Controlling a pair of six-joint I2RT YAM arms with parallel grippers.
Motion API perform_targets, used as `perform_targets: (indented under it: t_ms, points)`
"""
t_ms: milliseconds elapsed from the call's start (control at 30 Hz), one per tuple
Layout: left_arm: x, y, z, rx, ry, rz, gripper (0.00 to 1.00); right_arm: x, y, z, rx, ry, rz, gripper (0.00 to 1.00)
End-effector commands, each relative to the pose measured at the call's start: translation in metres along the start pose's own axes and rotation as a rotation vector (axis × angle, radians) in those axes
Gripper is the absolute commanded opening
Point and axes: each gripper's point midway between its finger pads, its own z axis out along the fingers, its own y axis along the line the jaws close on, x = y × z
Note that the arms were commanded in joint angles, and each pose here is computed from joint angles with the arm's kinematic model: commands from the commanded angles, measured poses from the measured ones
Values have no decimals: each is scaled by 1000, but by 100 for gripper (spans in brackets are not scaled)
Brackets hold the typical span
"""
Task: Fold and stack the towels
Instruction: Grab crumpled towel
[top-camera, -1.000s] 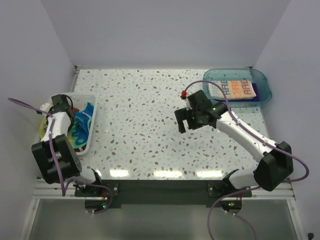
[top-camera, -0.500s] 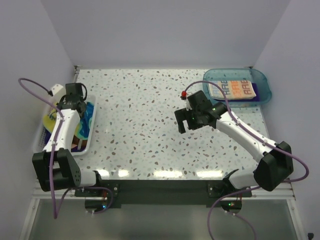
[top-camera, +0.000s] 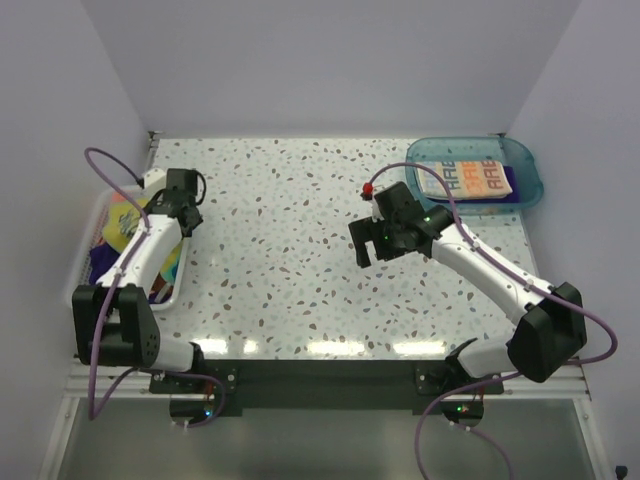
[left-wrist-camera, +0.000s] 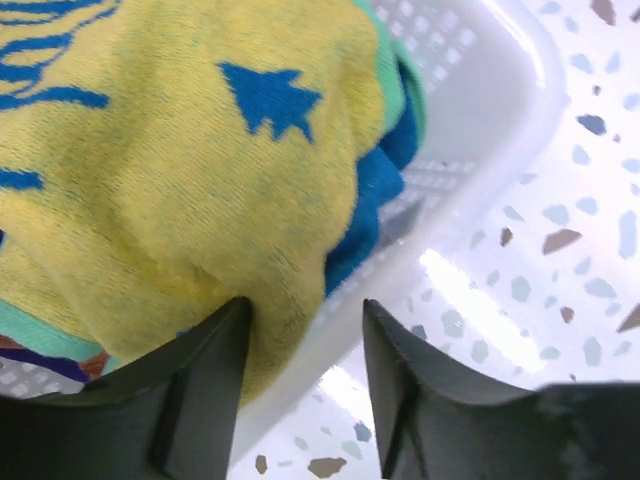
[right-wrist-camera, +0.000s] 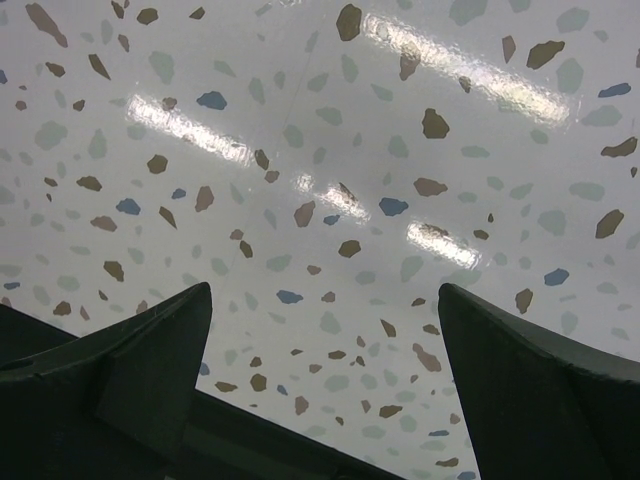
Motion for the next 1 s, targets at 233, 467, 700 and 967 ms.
perform_targets:
  t_ms: [233,467,700,967]
  points:
    - [-75,1,-55,52,-233,-123,82,-4,8,-4,-41,-14,-7,98]
    - [-85,61,-28,-104,-193,-217,91,0,7,-4,-43,3,-14,98]
    - [-77,77,7,-133,-125,-253,91,3,6,-6,-36,12,-22,99]
    - [-61,73,28,-136,-76,-249,71,10,4,-1,-30,28,-15,99]
